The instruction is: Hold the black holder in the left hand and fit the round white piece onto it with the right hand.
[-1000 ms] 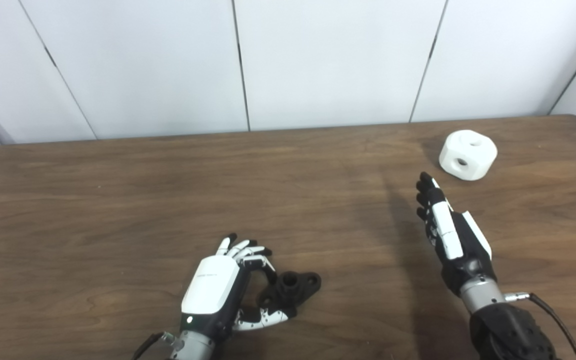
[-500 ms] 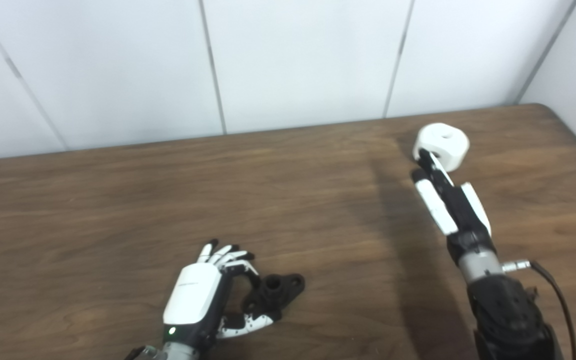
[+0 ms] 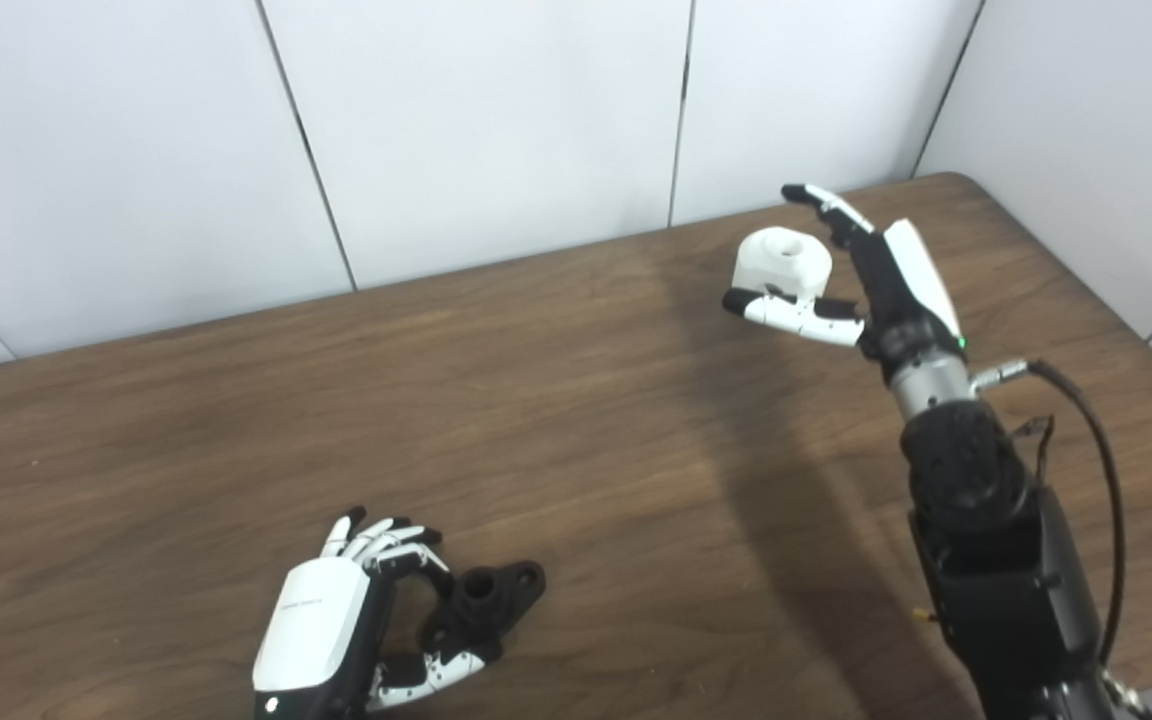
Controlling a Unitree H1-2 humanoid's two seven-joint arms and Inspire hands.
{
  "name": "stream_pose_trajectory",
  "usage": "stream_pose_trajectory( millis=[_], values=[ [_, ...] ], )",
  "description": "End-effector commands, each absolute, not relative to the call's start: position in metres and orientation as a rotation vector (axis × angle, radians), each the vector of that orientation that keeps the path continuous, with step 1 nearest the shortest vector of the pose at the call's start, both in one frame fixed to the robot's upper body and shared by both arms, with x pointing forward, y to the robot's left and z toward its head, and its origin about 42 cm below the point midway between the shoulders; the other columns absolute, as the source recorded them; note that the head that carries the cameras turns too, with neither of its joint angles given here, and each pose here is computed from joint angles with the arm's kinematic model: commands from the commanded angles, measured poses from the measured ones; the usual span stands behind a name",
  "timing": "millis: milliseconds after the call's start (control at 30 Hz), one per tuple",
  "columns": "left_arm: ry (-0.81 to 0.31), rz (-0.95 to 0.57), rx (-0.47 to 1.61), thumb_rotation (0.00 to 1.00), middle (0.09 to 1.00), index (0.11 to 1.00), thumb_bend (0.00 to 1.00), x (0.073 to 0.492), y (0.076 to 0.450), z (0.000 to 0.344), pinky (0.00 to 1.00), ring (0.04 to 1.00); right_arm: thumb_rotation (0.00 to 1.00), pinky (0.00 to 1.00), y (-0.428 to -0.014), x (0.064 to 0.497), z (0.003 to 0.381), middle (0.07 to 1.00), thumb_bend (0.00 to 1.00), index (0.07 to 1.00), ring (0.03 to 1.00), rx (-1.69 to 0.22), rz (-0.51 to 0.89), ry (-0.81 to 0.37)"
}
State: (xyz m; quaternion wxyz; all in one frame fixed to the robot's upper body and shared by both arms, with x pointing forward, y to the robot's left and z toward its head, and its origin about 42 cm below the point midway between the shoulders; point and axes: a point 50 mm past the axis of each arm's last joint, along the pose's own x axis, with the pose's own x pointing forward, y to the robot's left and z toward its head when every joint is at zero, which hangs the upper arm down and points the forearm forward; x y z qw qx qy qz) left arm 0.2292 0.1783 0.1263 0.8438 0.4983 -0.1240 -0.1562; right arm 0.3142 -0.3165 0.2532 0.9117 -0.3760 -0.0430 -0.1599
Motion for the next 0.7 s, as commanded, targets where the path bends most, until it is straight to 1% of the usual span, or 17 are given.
stream_pose_trajectory(
  millis=[0, 67, 233, 433, 667],
  values=[
    [-0.260, -0.336, 1.070, 0.04, 0.754, 0.485, 0.52, 0.228, 0.184, 0.127, 0.97, 0.840, 0.43, 0.99, -0.324, 0.323, 0.276, 0.969, 0.80, 0.844, 0.978, -0.835, -0.369, -0.148],
    [-0.262, -0.337, 1.070, 0.04, 0.751, 0.485, 0.52, 0.228, 0.185, 0.127, 0.96, 0.835, 0.41, 1.00, -0.328, 0.331, 0.281, 0.984, 0.82, 0.830, 0.995, -0.875, -0.376, -0.141],
    [-0.257, -0.339, 1.073, 0.04, 0.748, 0.485, 0.52, 0.228, 0.187, 0.127, 0.95, 0.832, 0.34, 1.00, -0.337, 0.351, 0.290, 1.000, 0.89, 0.804, 1.000, -0.953, -0.377, -0.098],
    [-0.253, -0.340, 1.076, 0.04, 0.745, 0.485, 0.52, 0.229, 0.188, 0.129, 0.94, 0.828, 0.34, 1.00, -0.348, 0.375, 0.294, 1.000, 0.95, 0.827, 1.000, -1.068, -0.344, -0.006],
    [-0.253, -0.338, 1.082, 0.04, 0.742, 0.485, 0.52, 0.229, 0.190, 0.130, 0.93, 0.820, 0.34, 1.00, -0.360, 0.400, 0.293, 1.000, 0.99, 0.823, 1.000, -1.180, -0.324, 0.114]
  ],
)
